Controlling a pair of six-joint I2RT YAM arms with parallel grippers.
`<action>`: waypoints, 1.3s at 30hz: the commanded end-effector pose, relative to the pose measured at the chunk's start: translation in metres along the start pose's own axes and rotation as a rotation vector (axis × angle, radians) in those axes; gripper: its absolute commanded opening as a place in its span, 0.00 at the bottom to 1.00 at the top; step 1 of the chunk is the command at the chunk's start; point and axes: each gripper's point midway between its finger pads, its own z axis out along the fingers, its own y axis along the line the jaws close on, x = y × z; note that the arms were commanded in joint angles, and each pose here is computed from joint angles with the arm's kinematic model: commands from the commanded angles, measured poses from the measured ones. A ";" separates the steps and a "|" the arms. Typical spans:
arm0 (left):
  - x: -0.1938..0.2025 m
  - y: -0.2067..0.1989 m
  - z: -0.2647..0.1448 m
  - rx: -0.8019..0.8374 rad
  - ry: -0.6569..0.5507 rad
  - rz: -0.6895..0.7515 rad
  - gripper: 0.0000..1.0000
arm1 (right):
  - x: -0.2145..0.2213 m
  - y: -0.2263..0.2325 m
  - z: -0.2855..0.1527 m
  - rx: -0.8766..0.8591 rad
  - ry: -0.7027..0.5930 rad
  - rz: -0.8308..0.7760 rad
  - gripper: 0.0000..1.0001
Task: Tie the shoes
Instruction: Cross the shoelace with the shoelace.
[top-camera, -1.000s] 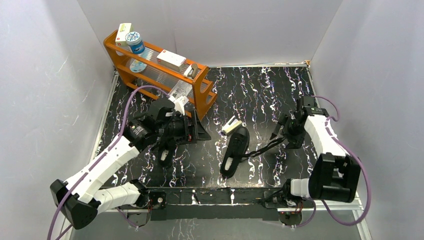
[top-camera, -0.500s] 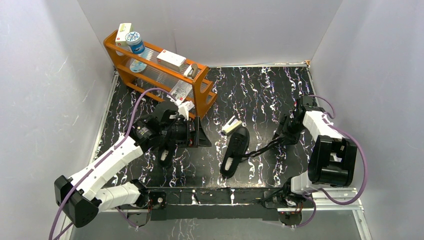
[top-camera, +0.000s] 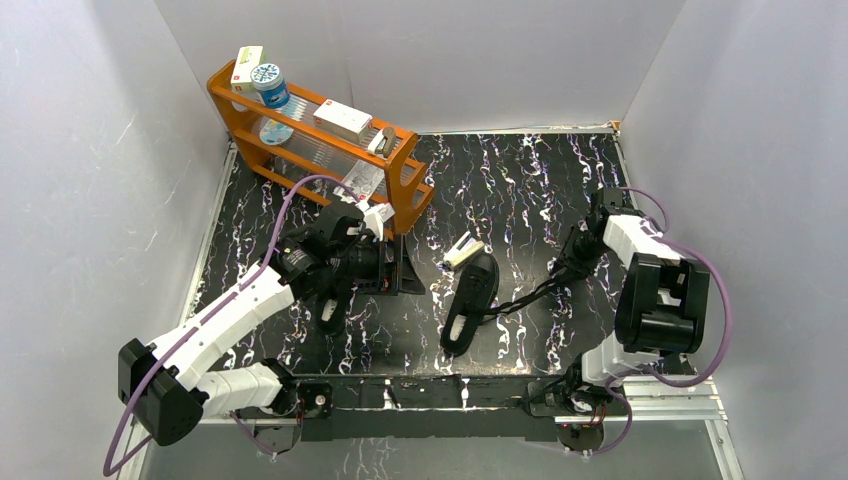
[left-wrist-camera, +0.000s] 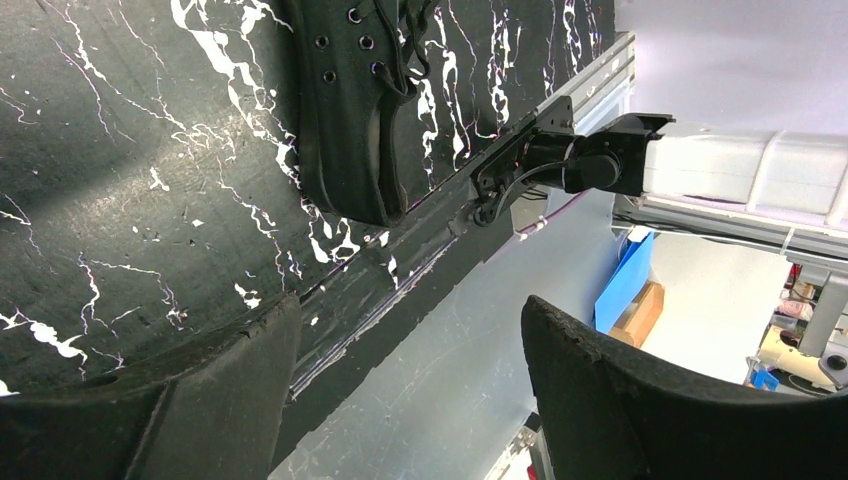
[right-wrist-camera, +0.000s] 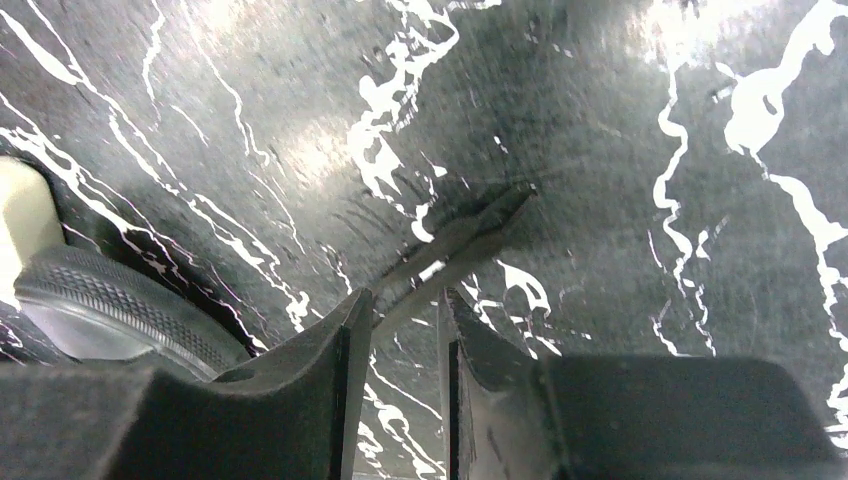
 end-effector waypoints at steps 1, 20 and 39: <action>-0.002 -0.013 -0.007 0.049 -0.005 0.045 0.77 | -0.019 0.014 0.002 -0.050 -0.026 0.013 0.38; -0.005 -0.020 -0.029 0.046 -0.079 0.064 0.78 | 0.008 -0.013 0.038 0.085 -0.007 0.131 0.30; 0.004 -0.019 -0.075 0.019 -0.219 0.038 0.82 | 0.082 0.234 -0.119 -0.557 -0.238 -0.354 0.00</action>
